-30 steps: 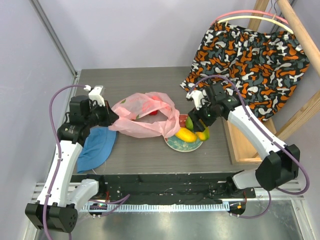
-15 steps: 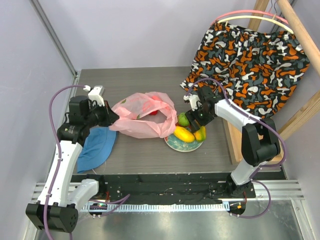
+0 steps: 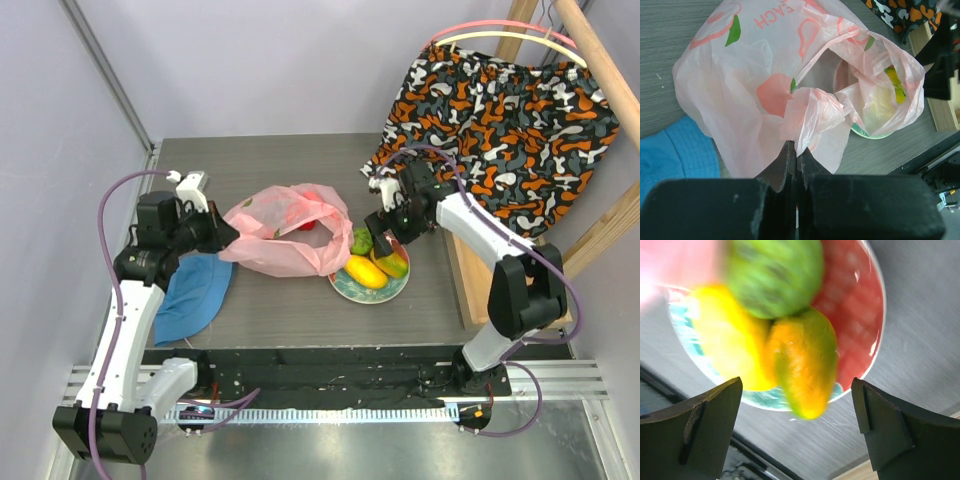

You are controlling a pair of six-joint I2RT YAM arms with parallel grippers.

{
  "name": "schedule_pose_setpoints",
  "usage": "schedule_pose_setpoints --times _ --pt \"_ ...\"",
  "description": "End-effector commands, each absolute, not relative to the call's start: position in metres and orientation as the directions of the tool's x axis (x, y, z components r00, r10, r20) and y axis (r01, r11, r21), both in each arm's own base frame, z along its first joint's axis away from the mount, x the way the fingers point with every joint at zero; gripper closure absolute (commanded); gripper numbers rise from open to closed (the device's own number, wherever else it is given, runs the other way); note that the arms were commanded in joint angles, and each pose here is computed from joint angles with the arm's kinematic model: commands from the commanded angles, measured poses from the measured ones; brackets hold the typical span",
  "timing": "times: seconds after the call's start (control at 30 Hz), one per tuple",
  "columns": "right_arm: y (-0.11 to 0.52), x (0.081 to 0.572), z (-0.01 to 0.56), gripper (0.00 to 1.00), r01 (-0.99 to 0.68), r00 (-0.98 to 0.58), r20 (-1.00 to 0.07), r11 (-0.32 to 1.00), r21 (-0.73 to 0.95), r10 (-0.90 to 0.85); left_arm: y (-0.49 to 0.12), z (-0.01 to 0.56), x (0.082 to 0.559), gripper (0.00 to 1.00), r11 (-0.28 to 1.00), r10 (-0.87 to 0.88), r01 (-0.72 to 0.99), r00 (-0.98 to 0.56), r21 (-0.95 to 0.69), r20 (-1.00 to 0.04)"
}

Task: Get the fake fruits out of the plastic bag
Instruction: Place the fake fruit on the plate, then adjust the plastic bag at the center of the board.

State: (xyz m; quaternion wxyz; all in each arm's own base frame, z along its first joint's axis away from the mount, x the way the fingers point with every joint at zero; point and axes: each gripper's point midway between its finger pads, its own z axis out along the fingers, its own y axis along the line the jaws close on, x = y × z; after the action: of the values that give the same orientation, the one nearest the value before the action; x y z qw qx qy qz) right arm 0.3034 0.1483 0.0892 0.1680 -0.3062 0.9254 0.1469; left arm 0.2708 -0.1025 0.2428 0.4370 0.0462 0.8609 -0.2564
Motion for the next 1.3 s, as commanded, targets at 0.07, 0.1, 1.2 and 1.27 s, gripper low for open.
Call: schedule_pose_setpoints --times 0.07,0.1,1.2,1.27 --pt "0.214 0.323 0.267 0.0 -0.796 -0.438 -0.815 0.585 0.155 -0.379 -0.118 0.257 0.25 1.0 0.799 -0.12 0.426 -0.578 -0.424 -0.807" --pt "0.224 0.328 0.284 0.0 -0.809 -0.386 -0.846 0.576 0.118 -0.368 -0.121 0.259 0.249 1.0 0.785 -0.122 0.443 -0.575 -0.433 -0.809" --pt "0.375 0.395 0.151 0.26 -0.758 -0.468 -0.699 0.652 0.003 -0.541 -0.13 0.279 0.196 1.0 0.696 -0.041 0.575 -0.567 -0.431 -0.823" --pt "0.371 0.41 0.137 0.2 -0.703 -0.505 -0.686 0.711 -0.025 -0.524 -0.13 0.276 0.197 1.0 0.696 -0.04 0.572 -0.572 -0.434 -0.819"
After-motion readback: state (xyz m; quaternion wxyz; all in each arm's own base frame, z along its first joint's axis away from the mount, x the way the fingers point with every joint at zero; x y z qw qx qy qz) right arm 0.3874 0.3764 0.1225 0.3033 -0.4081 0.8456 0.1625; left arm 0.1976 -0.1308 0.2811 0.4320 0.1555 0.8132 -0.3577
